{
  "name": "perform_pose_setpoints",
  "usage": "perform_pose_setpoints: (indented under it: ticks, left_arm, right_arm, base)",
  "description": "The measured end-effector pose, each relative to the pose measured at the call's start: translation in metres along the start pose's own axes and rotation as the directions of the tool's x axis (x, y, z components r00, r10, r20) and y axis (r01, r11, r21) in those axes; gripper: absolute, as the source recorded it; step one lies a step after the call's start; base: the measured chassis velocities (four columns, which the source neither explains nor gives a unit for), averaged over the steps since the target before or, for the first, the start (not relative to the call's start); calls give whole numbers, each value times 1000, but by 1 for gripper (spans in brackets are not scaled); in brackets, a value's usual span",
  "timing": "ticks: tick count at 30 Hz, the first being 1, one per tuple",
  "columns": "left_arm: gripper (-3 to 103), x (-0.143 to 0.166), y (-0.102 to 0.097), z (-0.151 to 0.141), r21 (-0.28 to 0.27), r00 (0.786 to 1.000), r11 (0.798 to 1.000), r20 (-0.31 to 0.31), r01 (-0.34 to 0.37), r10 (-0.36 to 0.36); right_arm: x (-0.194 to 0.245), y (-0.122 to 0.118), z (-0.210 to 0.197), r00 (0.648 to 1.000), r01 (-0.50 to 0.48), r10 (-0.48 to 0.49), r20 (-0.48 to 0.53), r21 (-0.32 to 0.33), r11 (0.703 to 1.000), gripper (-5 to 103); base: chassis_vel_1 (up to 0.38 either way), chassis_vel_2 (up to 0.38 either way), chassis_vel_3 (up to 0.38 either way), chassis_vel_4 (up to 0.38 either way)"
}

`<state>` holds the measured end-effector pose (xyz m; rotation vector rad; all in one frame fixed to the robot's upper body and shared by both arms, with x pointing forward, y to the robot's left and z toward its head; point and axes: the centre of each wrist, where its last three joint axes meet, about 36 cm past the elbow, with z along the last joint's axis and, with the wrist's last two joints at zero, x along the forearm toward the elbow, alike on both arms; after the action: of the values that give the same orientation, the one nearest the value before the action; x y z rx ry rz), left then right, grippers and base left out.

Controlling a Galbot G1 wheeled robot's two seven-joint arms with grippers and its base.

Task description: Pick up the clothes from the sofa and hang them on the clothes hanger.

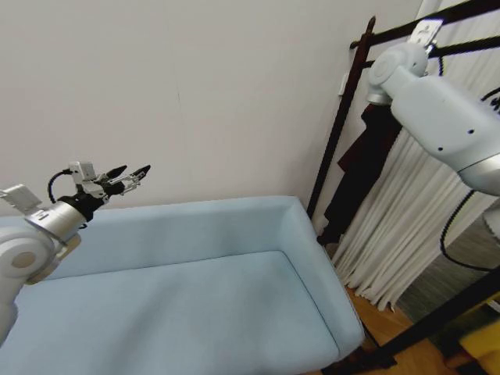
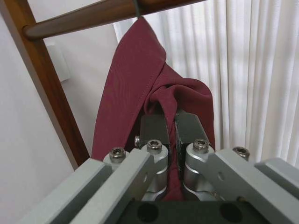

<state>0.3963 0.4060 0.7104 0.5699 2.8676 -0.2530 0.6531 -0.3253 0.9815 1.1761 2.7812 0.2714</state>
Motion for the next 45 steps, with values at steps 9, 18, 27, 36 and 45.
perform_pose_setpoints:
  ticks: [9, 18, 27, 36, 45]
  left_arm:
    - [100, 2, -4, -2, -4, 1000, 1000, 5, -8, 8]
    - [100, 2, -7, -2, -6, 1000, 1000, 7, -16, 16]
    - [100, 2, -9, -2, -1, 1000, 1000, 15, -19, 19]
    - [100, 5, -12, 0, 7, 1000, 1000, 28, -9, 9]
    - [100, 10, -19, 14, -62, 995, 994, 43, 89, -86]
  right_arm:
    - [10, 5, 11, 1000, 26, -26, -3, 6, 1000, 2]
    - [9, 0, 19, 1000, 32, -32, -2, 11, 999, 2]
    - [7, -31, 28, 998, 61, -62, 19, 57, 996, 27]
    - [29, -47, 38, 992, 110, -115, 44, 103, 988, 60]
    - [86, -70, 58, 953, 269, -288, 91, 183, 946, 92]
  base:
    - [0, 0, 0, 0]
    - [0, 0, 0, 0]
    - [0, 0, 0, 0]
    - [0, 0, 0, 0]
    - [0, 0, 0, 0]
